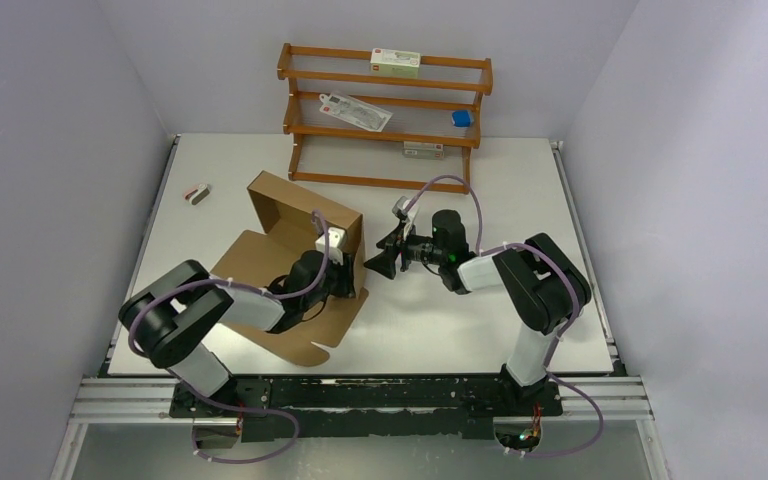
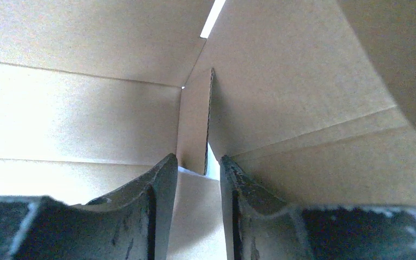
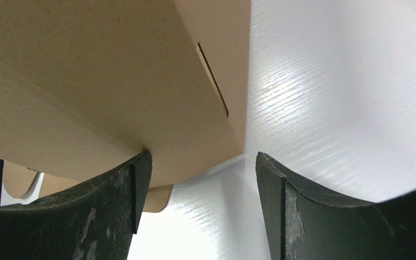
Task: Fold the paper box
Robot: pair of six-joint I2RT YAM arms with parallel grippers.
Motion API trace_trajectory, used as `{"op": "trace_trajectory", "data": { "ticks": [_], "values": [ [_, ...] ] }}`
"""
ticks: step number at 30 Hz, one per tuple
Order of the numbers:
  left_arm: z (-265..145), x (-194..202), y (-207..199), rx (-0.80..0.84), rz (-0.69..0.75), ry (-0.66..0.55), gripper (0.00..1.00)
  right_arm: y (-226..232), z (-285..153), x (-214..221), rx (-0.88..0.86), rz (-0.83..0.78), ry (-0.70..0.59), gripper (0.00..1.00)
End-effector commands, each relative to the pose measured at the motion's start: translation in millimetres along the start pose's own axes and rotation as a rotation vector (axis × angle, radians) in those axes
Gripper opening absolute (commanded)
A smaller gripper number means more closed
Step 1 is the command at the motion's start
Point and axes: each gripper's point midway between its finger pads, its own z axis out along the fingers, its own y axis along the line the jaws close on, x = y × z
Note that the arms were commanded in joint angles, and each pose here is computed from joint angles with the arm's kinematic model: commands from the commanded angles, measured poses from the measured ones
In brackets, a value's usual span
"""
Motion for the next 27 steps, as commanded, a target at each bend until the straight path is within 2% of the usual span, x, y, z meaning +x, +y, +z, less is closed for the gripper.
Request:
{"op": "trace_trajectory", "data": {
  "ticks": [1,8,15,19,22,25,27],
  "values": [
    [-9.6,-0.1,-4.9,0.018,-0.023,0.010,0.42,0.3,4.8,-10.4,-0.010,-0.045,-0.032,0.74],
    [-26.4,1.0,6.8,-0.040,-0.019,0.032,0.48,1.2,4.2,-11.0,-0.015,-0.052,-0.027,0.74],
    [-40.7,5.8,2.7,-0.013,-0.047,0.063,0.58,5.4,5.1,-9.6,-0.034,-0.045,-0.023,0.74],
    [-54.6,8.1,4.6,-0.013,-0.057,0.079,0.58,9.0,5.6,-7.2,-0.040,-0.046,-0.017,0.74],
    [-64.7,6.4,8.4,-0.024,-0.061,0.075,0.51,12.1,6.3,-6.9,-0.047,-0.048,-0.016,0.74],
    [-71.9,0.8,18.3,-0.060,-0.066,0.044,0.35,13.6,5.8,-6.8,-0.045,-0.045,-0.018,0.74],
    [-73.0,-2.5,31.2,-0.112,-0.082,0.032,0.29,15.7,6.1,-7.0,-0.047,-0.046,-0.020,0.75]
  ]
}}
